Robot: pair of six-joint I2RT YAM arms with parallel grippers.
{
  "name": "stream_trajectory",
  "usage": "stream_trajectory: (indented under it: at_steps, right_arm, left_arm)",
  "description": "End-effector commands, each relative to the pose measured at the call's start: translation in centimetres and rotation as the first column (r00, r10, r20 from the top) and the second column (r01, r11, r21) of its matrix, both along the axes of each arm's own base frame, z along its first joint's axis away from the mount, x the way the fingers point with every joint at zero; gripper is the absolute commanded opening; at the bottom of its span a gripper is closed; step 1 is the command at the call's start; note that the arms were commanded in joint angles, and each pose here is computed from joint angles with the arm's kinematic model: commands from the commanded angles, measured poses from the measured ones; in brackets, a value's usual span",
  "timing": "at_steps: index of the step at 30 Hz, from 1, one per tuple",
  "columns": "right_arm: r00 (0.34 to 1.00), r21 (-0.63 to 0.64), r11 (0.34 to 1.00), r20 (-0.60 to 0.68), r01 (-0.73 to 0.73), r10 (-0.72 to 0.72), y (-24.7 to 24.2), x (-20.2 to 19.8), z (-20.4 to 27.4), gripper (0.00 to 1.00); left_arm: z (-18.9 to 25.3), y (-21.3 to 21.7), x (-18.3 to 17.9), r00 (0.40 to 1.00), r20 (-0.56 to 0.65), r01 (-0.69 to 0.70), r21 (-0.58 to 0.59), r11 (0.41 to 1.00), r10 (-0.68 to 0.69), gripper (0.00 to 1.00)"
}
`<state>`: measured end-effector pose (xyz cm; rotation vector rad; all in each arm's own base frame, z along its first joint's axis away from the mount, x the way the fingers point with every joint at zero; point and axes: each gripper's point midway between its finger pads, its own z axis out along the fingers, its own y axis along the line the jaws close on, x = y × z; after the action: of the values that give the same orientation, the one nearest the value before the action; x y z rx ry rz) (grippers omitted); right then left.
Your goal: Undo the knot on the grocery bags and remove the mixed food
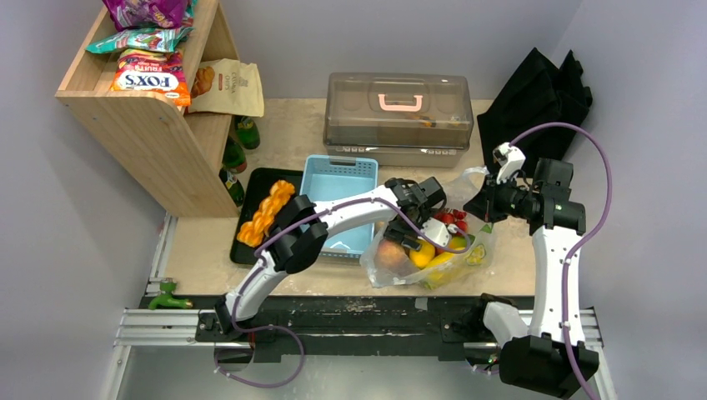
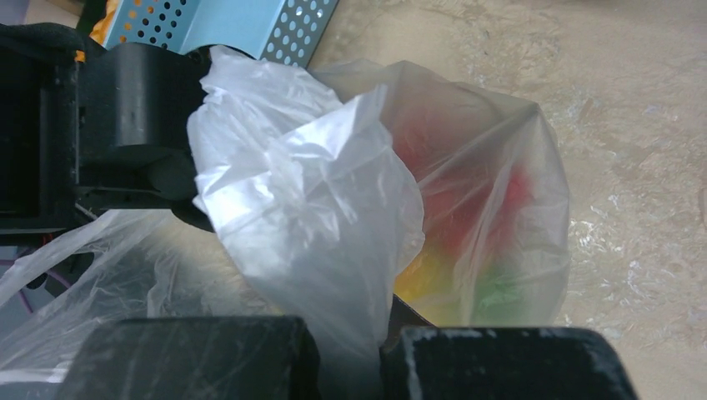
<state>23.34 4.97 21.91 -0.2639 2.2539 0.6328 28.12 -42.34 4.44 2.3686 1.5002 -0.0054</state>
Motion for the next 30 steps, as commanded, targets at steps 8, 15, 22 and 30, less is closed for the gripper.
stream_trajectory:
  at_steps: [8, 15, 22, 30]
  right_arm:
    - [0.998, -0.009, 1.000, 0.062, 0.024, -0.024, -0.2, 0.7, 1.7, 0.00]
    - [0.998, -0.012, 0.999, 0.061, 0.031, -0.030, -0.3, 0.9, 1.4, 0.00]
    - [0.997, -0.006, 0.999, 0.062, 0.047, -0.046, -0.5, 1.2, 1.1, 0.00]
    - [0.996, -0.009, 0.998, 0.068, 0.066, -0.065, -0.7, 1.4, 1.0, 0.00]
  left_arm:
    - [-1.5, 1.8, 0.0, 0.999, 0.007, 0.030, 0.127, 0.992, -0.031, 0.60]
    - [3.6, -0.9, -0.8, 0.995, 0.057, 0.084, -0.031, 0.996, -0.082, 0.30]
    - [11.0, -4.3, -5.0, 0.988, -0.037, 0.132, -0.338, 0.932, -0.153, 0.14]
    - [18.8, -5.3, -11.1, 0.938, -0.190, 0.118, -0.608, 0.785, -0.289, 0.13]
